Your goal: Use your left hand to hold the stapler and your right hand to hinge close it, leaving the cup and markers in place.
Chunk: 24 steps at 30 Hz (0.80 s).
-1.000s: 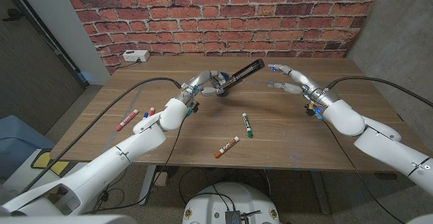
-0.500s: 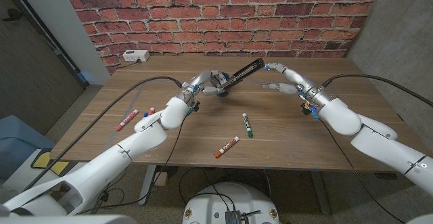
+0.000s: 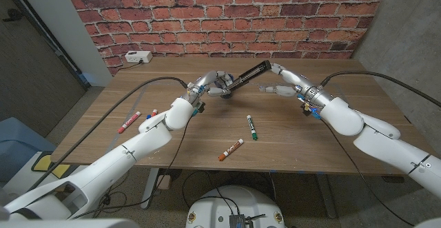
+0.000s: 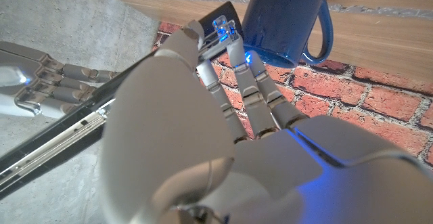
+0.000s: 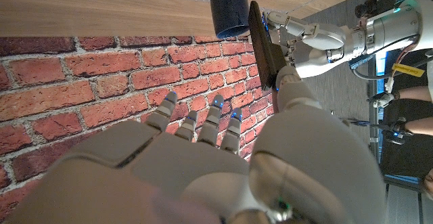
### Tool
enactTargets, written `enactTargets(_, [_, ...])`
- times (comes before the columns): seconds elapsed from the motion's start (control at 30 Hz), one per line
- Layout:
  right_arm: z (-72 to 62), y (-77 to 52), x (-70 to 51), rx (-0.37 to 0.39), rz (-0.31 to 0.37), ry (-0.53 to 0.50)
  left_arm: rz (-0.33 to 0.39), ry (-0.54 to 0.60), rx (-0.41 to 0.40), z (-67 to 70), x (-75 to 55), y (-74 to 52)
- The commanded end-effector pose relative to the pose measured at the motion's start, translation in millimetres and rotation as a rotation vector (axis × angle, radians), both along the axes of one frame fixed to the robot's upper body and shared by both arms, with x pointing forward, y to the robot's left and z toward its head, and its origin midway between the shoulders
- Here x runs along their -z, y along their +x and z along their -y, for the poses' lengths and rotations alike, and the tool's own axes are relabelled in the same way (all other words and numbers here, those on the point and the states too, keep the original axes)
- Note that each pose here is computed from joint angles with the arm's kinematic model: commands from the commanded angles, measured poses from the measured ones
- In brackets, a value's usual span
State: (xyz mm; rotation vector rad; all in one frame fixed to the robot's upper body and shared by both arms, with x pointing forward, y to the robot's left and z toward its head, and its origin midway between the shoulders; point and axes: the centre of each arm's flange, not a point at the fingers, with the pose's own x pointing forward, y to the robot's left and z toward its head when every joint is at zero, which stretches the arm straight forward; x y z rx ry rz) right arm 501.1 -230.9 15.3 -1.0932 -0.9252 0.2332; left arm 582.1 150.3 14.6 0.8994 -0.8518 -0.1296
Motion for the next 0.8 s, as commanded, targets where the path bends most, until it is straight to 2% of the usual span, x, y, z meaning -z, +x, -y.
enactTargets(0.03, [-9.8, -5.6, -4.1, -0.010, 0.040, -0.047, 0.005, 0.015, 0.009, 7.5, -4.1, -2.0])
enactTargets(0.5, [-11.7, -6.2, -8.2, -0.006, 0.073, -0.066, 0.006, 0.026, 0.021, 16.0, -5.7, -1.5])
enactTargets(0.8, [-12.6, -7.0, -6.6, 0.006, 0.084, -0.067, 0.007, 0.029, 0.029, 19.8, -5.7, -1.1])
